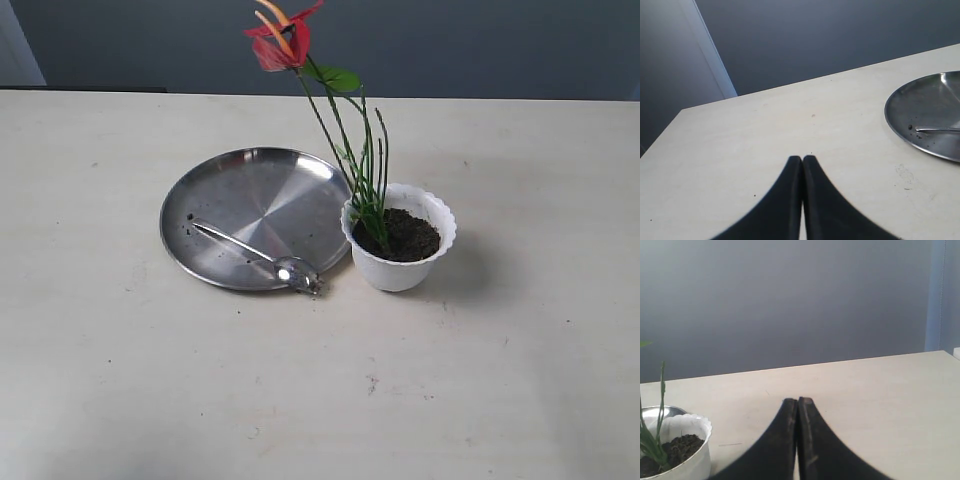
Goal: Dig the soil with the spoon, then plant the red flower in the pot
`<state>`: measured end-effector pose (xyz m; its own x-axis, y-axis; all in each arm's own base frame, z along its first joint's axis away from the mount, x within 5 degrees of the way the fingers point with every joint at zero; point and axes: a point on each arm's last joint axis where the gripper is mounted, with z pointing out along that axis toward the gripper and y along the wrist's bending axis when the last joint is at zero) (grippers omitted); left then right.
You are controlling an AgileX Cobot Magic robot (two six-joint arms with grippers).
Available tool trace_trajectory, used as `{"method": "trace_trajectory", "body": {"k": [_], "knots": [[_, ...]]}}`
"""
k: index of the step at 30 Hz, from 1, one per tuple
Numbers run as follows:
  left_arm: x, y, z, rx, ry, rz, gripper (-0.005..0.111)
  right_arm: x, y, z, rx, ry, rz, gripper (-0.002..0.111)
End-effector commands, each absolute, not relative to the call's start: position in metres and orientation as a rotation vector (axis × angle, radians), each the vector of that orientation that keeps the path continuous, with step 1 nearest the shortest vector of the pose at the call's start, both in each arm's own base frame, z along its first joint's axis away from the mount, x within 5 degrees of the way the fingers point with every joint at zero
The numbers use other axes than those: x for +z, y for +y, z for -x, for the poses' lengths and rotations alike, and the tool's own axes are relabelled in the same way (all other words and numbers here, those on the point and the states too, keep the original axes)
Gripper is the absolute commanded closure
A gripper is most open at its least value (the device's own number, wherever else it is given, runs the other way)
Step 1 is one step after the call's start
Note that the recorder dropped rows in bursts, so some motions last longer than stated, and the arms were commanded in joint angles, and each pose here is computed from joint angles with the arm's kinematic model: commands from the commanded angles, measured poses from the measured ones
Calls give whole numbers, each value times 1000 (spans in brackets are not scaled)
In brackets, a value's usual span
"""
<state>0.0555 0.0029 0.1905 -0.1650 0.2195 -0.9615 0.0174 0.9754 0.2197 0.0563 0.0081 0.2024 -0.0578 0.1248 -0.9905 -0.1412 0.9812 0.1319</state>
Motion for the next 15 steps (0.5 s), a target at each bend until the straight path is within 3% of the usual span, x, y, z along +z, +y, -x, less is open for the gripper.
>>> {"method": "trace_trajectory", "body": {"k": [1, 15], "knots": [[192, 3, -55, 172, 1717, -171, 106, 202, 8, -56, 202, 1606, 21, 108], [192, 3, -55, 172, 1717, -171, 106, 202, 8, -56, 201, 1612, 21, 108]]}}
